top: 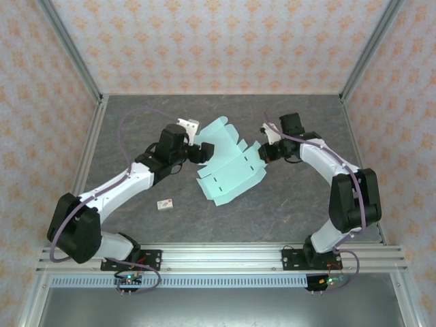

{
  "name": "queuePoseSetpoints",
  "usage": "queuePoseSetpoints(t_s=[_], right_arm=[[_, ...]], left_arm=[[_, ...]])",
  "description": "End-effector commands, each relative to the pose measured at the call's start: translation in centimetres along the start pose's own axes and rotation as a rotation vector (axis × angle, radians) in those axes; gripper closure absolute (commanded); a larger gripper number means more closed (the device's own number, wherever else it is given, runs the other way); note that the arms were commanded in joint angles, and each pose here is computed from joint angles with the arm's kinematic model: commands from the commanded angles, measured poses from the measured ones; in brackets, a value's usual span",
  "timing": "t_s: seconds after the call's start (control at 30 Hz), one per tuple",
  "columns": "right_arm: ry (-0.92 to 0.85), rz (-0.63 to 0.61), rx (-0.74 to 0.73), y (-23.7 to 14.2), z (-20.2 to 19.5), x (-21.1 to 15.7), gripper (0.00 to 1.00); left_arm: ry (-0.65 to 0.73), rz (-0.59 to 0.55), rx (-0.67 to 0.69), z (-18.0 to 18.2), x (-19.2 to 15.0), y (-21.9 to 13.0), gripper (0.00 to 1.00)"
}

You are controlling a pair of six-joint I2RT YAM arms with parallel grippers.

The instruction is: Fold the paper box

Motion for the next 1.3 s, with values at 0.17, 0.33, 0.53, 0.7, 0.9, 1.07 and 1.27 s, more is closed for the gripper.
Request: queuePoseSetpoints(t_s=[0.17,0.33,0.53,0.7,0.9,1.07,1.27], right_arm=[[-0.311,-0.044,0.133,-2.9,3.0,2.5,0.96],[-0.428,-0.078,0.132,-4.6,4.6,3.6,0.99],[-0.513,-0.119,0.110,-6.9,5.7,4.8,1.00],[-0.550,-0.139,0.120,-7.9,6.4,4.7,1.00],[-0.582,-0.128,0.076,-8.3,6.7,4.5,1.00],[-0.599,-0.142,0.051,-8.4,6.9,4.6,1.00],[-0.625,-0.171,0.039,-9.0,7.3,4.9,1.00]], left_arm=[[0.496,0.004,-0.212,-2.6,4.4,-0.9,0.22],[0.760,0.077,-0.241,-2.7,5.9,-0.7,0.22],[1.009,0.235,-0.362,-2.6,6.3,-0.2,0.22],[1.099,0.259,-0.427,-2.4,7.4,0.2,0.21],[1.145,0.330,-0.494,-2.4,7.8,1.3,0.24],[1.139,0.403,-0.532,-2.2,7.5,2.0,0.38],[1.143,0.429,-0.515,-2.0,7.5,2.4,0.54]])
Point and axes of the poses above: each hand's point on the last joint's axis, 136 mm out from that joint toward the fingers, its own y axis out along the fingers, its own z axis along the line the jaws close on, x = y × z, the point moved 7 cm from there along -y, back along the fingers, and after that the axes turned 3 degrees about y, right-handed, at the moved point
